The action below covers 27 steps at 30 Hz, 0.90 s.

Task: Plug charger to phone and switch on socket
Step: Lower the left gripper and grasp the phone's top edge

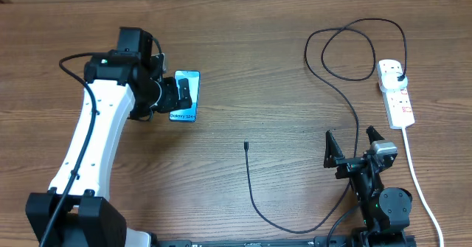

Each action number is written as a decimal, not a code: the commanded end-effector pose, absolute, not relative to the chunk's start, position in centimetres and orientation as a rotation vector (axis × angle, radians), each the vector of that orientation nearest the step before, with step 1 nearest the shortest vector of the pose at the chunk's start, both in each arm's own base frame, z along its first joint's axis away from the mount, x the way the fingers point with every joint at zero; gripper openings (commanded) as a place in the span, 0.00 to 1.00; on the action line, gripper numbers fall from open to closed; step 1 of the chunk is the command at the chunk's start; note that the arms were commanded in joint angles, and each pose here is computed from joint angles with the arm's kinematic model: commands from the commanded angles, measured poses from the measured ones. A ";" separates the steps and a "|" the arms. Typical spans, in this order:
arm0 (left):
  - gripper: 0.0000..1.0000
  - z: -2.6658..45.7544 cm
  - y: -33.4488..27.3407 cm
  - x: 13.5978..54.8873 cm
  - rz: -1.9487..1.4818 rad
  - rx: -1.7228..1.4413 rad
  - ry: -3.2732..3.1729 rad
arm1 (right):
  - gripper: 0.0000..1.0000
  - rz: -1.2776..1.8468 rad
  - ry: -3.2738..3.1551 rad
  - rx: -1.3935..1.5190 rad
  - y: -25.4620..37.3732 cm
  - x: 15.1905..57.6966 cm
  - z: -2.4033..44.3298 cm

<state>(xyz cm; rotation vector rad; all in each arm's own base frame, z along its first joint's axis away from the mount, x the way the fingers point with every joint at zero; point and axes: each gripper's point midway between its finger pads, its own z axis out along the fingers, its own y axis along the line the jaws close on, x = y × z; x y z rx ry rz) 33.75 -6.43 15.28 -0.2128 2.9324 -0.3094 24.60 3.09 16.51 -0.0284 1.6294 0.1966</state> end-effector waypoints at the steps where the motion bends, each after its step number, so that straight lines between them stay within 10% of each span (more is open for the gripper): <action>1: 1.00 14.8 -6.5 34.8 -0.234 -0.245 2.918 | 1.00 0.198 1.635 -0.037 3.2 24.6 16.1; 27: 1.00 5.4 -6.9 38.5 -0.029 -0.211 3.016 | 1.00 0.198 1.635 -0.037 3.2 24.6 16.1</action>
